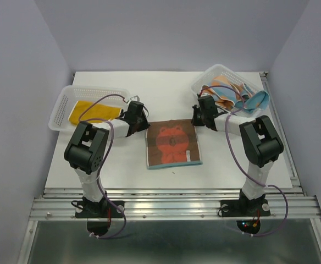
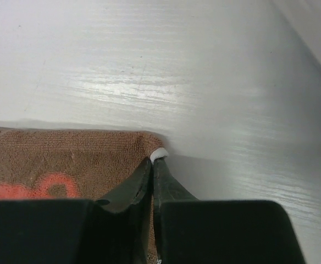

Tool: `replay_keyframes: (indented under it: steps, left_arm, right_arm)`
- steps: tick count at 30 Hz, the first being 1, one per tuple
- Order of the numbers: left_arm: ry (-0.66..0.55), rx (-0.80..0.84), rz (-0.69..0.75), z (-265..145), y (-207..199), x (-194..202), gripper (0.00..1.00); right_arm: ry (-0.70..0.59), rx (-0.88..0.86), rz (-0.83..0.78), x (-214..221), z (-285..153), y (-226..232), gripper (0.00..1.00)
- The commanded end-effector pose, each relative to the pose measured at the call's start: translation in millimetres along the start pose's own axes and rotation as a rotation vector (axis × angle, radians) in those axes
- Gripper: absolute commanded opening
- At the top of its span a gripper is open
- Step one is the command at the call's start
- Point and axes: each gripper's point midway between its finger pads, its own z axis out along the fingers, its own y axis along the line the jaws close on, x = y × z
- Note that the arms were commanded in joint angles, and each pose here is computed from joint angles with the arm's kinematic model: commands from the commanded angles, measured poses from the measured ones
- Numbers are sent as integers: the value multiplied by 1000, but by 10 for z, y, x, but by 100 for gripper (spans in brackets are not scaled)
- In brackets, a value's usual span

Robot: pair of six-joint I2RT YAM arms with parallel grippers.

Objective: Fold and stack the towels
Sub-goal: Fold the towel

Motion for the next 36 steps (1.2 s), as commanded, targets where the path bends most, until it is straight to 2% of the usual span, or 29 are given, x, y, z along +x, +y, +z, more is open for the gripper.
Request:
replay_keyframes:
  steps: [1,7,16,26,36]
  left_arm:
    - [-99,127,19,-283,-271,-283,0]
    - [-144,217,22,-578,-337,-245,0]
    - [-149,301,5,-916,-342,62,0]
    - [-99,354,-33,-1183,-267,629,0]
    - [-95,414,-85,-1442,-131,864,0]
  right_arm:
    - [-97,-68,-23,-324,-167,157,4]
    - [-138,-147,-26,-354,-513,297,1]
    - [-96,-215,12,41,-900,317,1]
    - [-56,-286,94,464,-1319,325,1]
    - [-15,-359,111,798,-1592,344,1]
